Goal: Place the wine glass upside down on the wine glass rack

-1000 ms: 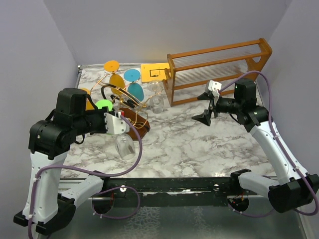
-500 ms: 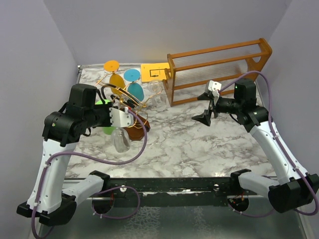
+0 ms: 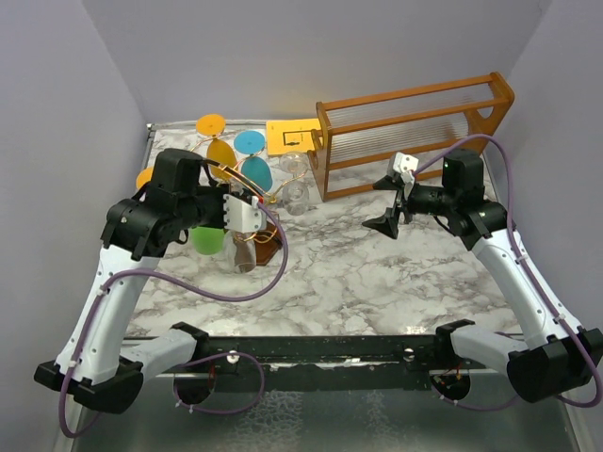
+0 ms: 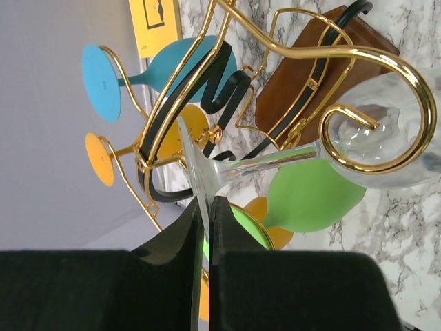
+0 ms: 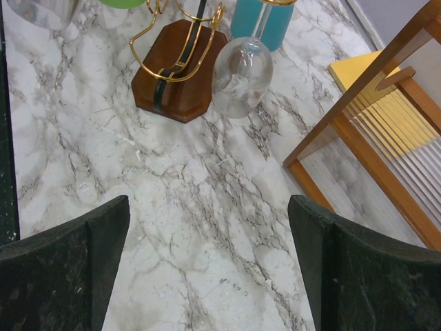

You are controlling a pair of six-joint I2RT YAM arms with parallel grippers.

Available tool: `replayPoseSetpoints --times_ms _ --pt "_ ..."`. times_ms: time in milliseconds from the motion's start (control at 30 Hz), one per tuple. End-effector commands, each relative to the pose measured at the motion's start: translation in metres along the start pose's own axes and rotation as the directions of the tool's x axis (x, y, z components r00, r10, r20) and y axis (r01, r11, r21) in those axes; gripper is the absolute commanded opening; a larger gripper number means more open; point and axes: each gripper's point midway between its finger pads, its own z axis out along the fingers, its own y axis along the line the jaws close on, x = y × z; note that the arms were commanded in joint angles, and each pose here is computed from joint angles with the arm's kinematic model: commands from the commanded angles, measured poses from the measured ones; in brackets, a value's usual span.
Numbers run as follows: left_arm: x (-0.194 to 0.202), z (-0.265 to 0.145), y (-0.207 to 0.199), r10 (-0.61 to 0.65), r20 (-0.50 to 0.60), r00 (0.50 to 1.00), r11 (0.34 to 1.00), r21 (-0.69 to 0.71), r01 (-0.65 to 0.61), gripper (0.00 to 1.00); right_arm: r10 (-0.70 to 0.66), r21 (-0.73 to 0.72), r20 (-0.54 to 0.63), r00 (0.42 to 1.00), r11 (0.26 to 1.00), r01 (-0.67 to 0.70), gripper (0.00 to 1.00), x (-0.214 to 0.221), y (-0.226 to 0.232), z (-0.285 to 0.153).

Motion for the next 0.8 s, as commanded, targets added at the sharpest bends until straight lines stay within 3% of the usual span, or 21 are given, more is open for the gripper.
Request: replayPoseSetpoints --times_ms 0,600,767 --pt "-0.018 0.008 0.013 0.054 0.076 0.996 0.998 -0.033 -0.051 0.0 -0.016 0.004 0.011 1.0 1.0 0.016 0.97 -0.001 -0.002 0.0" --pt "-0.062 0.009 0.002 0.075 0.272 0.959 0.995 0.04 -0.089 0.0 -0.007 0.004 0.0 1.0 1.0 0.007 0.97 0.003 -0.004 0.002" --pt "-0.062 0.008 -0.002 0.071 0.276 0.959 0.994 0.059 -0.09 0.0 -0.007 0.003 -0.001 1.0 1.0 0.007 0.97 0.003 -0.004 0.002"
